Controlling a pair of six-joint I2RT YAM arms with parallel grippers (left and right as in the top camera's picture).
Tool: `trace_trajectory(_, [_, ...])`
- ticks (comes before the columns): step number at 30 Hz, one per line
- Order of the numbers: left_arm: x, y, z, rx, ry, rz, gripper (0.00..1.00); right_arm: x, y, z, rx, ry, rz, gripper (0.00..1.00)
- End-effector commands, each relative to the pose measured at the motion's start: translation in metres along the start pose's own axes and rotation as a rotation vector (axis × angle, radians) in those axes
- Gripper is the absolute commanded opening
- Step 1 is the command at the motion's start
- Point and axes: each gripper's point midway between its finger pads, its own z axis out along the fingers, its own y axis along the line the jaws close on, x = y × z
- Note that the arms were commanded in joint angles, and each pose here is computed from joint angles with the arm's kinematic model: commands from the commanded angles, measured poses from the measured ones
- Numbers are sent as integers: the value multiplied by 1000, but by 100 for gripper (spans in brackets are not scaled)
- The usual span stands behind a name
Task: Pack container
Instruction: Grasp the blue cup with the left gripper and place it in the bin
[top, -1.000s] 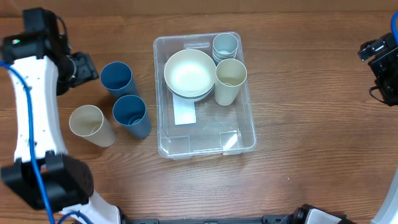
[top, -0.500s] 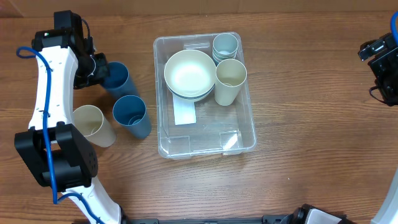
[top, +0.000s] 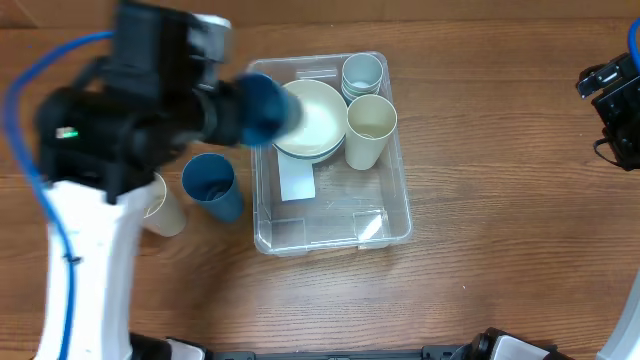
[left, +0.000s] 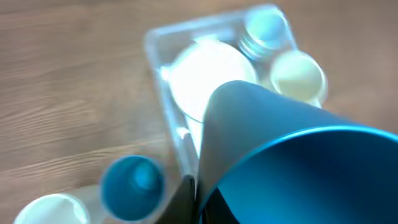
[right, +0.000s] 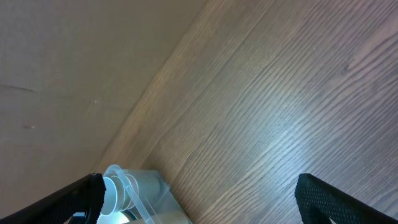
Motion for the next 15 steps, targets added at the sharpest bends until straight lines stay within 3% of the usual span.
trace_trajectory(1, [28,-49,30,38,115,140,4,-2,3,-3,-8,-11,0,100])
trace_trajectory(4, [54,-77,78,24,216,205,4,-2,3,-3,-8,-11,0,100])
trace_trajectory(15, [93,-93,221,-22,401,230,4,-2,3,-3,-8,-11,1,100])
